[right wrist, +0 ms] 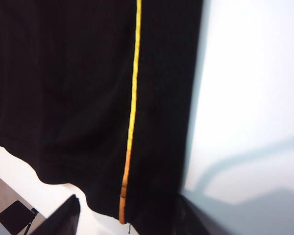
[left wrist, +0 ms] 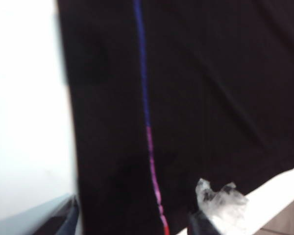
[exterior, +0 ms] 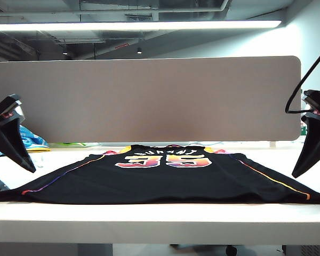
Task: Fold the bottom side of the basketball jersey horizontally towards the center, about one-third of the way, and then fold the bottom of the basketball jersey up towards the top, creating a neat rectangle.
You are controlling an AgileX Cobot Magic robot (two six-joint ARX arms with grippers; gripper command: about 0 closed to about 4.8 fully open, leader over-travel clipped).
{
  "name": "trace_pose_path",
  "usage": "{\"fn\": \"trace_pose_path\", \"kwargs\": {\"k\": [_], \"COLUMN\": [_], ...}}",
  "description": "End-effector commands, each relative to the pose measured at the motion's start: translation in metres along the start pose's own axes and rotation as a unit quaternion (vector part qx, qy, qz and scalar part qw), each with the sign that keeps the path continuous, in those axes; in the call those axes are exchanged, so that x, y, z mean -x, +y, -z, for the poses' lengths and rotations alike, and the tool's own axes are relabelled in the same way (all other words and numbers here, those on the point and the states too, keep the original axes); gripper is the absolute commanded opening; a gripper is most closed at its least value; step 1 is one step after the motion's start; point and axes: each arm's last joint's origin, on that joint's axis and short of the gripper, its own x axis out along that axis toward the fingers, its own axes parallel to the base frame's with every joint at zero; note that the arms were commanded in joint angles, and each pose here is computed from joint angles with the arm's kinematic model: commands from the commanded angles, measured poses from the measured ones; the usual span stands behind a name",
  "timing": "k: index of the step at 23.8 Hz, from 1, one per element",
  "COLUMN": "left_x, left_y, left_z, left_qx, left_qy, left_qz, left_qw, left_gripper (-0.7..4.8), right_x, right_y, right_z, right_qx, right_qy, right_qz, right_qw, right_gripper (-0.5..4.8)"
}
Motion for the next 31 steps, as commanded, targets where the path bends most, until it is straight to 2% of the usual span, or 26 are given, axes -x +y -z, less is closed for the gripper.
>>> {"fn": "trace_pose_path", "kwargs": {"k": [1,6,11,17,19,21,23,25,26,28,29,30,31], "left_x": [-0.01,-0.015,-0.022,-0.023,-0.023,-0.023,-0.024,-0.024,-0.024,-0.025,-0.025,-0.024,-0.024], "left_y": [0.006,-0.003,-0.011,-0.012,-0.012,-0.012,-0.012,-0.012,-0.012,-0.012,-0.012,-0.012,-0.012], "left_z": [0.026,0.029,0.027,0.026,0.026,0.025,0.024,0.021,0.02,0.018,0.018,0.018,0.019], "left_qx": [0.046,0.023,-0.003,-0.007,-0.008,-0.01,-0.014,-0.02,-0.024,-0.03,-0.031,-0.031,-0.028], "left_qy": [0.102,0.122,0.119,0.114,0.111,0.108,0.102,0.091,0.085,0.077,0.075,0.075,0.079], "left_qz": [-0.07,-0.069,-0.069,-0.07,-0.07,-0.069,-0.069,-0.065,-0.064,-0.063,-0.063,-0.063,-0.063], "left_qw": [0.991,0.99,0.99,0.991,0.991,0.992,0.992,0.994,0.994,0.995,0.995,0.995,0.994], "left_gripper": [2.88,2.87,2.87,2.87,2.86,2.79,2.59,1.61,1.06,0.39,0.3,-0.08,-0.06], "right_x": [-0.005,-0.005,-0.006,-0.01,-0.01,-0.011,-0.012,-0.013,-0.013,-0.013,-0.013,-0.013,-0.012], "right_y": [-0.003,-0.003,-0.001,0.003,0.002,0.002,0.004,0.004,0.004,0.004,0.005,0.005,0.005], "right_z": [0.007,0.006,0.006,0.006,0.005,0.004,0.003,0.001,0.0,-0.001,-0.002,-0.002,-0.001], "right_qx": [-0.012,-0.009,-0.005,0.0,-0.006,-0.004,0.002,0.003,0.001,0.005,0.005,0.004,0.001], "right_qy": [0.024,0.02,0.019,0.025,0.021,0.018,0.012,0.004,0.0,-0.007,-0.01,-0.01,-0.006], "right_qz": [0.018,0.017,0.009,-0.003,-0.001,-0.001,-0.003,-0.002,-0.001,-0.002,-0.003,-0.003,-0.005], "right_qw": [0.999,1.0,1.0,1.0,1.0,1.0,1.0,1.0,1.0,1.0,1.0,1.0,1.0], "right_gripper": [2.66,2.66,2.66,2.64,2.34,1.56,0.94,0.37,0.34,-0.08,-0.08,-0.08,-0.08]}}
